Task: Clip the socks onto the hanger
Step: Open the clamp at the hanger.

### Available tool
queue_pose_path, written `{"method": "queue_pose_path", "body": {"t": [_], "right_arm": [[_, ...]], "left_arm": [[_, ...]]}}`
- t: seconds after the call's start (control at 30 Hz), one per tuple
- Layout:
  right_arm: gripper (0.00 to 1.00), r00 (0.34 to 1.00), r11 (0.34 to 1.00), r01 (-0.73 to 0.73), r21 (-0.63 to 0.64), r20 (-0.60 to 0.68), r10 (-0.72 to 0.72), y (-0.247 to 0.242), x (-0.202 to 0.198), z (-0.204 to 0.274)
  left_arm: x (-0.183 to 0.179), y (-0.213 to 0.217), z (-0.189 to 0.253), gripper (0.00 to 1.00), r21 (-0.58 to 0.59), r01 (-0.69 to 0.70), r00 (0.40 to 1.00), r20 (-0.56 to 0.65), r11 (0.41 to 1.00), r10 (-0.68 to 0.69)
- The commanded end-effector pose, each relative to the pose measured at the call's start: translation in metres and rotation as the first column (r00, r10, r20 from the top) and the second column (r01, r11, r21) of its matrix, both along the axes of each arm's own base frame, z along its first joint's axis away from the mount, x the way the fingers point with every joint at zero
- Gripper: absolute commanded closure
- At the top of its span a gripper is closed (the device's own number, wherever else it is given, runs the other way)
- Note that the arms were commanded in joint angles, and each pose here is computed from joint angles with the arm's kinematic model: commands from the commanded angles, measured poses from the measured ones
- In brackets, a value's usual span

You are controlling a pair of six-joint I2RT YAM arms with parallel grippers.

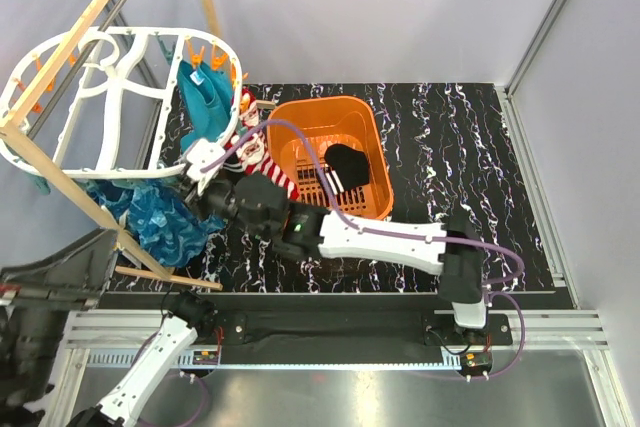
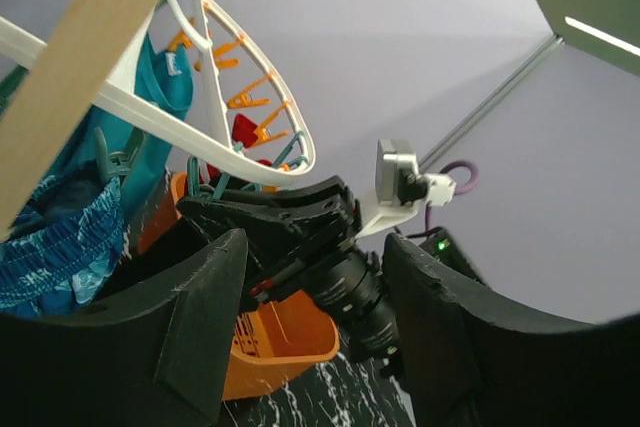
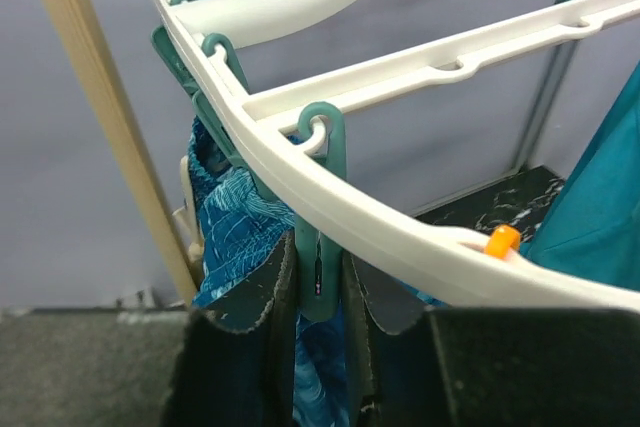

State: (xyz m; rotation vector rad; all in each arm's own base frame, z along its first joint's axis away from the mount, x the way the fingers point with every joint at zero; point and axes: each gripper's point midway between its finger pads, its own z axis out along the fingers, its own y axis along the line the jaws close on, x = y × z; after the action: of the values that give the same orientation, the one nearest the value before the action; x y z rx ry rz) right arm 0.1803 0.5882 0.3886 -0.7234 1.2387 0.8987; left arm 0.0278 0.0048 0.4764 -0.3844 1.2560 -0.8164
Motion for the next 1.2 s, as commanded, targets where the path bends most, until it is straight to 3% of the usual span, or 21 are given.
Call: {"method": "queue_pose_path", "body": {"t": [0.0,0.27,0.57,1.17], "right_arm": [[1.00,0.981,0.986,-0.168,-0.001,-0.101,0.167,-0.019,-0.013,0.033],[1.00,0.956,0.956,-0.266,-0.124,-0.159,0.246,-0.046,-0.021,0.021],[1.00,0.944,0.939,-0.300,-0.167,-0.195,0.267,-0.070,-0.025,0.019],[1.00,0.903,0.893,-0.414,-0.177,-0.203,0.378,-0.077,-0.039,0.022]], "left_arm": [[0.031,-0.040,0.005,0.39,0.001,0.133,0.989,-0.072,0.991,-0.133],[0.080,-0.081,-0.015,0.43,-0.080,0.218,0.949,-0.214,0.973,-0.231],[0.104,-0.077,-0.049,0.50,-0.135,0.118,0.919,-0.362,0.984,-0.160],[0.136,-0.078,-0.060,0.48,-0.137,0.045,0.924,-0.371,0.990,-0.093]]}}
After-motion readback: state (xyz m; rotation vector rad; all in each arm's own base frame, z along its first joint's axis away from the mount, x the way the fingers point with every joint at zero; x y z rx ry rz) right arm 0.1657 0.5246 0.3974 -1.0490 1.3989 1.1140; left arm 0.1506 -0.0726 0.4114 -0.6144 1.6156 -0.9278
